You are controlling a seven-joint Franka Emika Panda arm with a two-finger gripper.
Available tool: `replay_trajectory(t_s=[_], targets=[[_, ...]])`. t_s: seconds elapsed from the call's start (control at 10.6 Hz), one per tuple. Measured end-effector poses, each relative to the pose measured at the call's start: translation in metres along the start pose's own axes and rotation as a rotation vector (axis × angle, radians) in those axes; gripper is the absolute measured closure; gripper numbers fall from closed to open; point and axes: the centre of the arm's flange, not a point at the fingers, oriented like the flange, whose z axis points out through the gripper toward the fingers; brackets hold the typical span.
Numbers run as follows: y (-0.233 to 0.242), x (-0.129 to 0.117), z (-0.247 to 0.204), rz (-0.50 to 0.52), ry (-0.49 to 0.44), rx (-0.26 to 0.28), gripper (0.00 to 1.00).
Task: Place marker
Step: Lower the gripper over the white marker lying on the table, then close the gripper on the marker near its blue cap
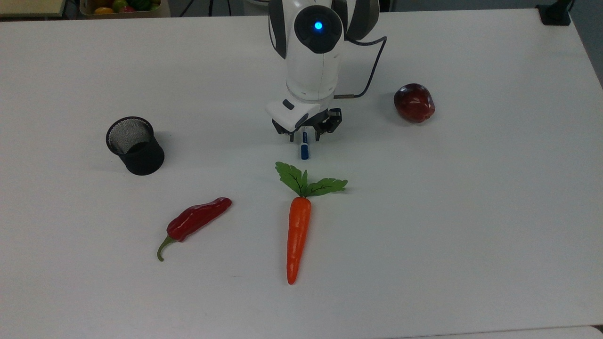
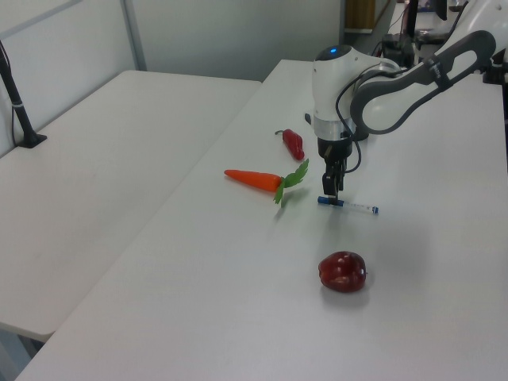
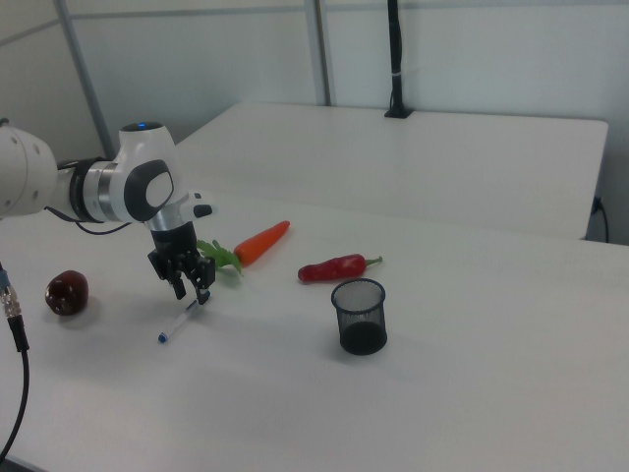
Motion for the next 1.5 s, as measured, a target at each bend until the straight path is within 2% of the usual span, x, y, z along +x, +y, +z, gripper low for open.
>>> replay_trajectory(t_s=[0.28,0.38,0.56,1.32,1.5], targets=[[0.000,0.003,0.006,-0.002,0.010,-0.001,0.53],[0.001,0.003,0.007,-0.001,0.011,-0.001,0.63],[0.001,0.003,0.008,0.000,0.011,-0.001,0.71],[0.001,0.003,0.017,0.000,-0.003,-0.001,0.75],[0.000,0.003,0.018,0.001,-0.006,-0.001,0.82]])
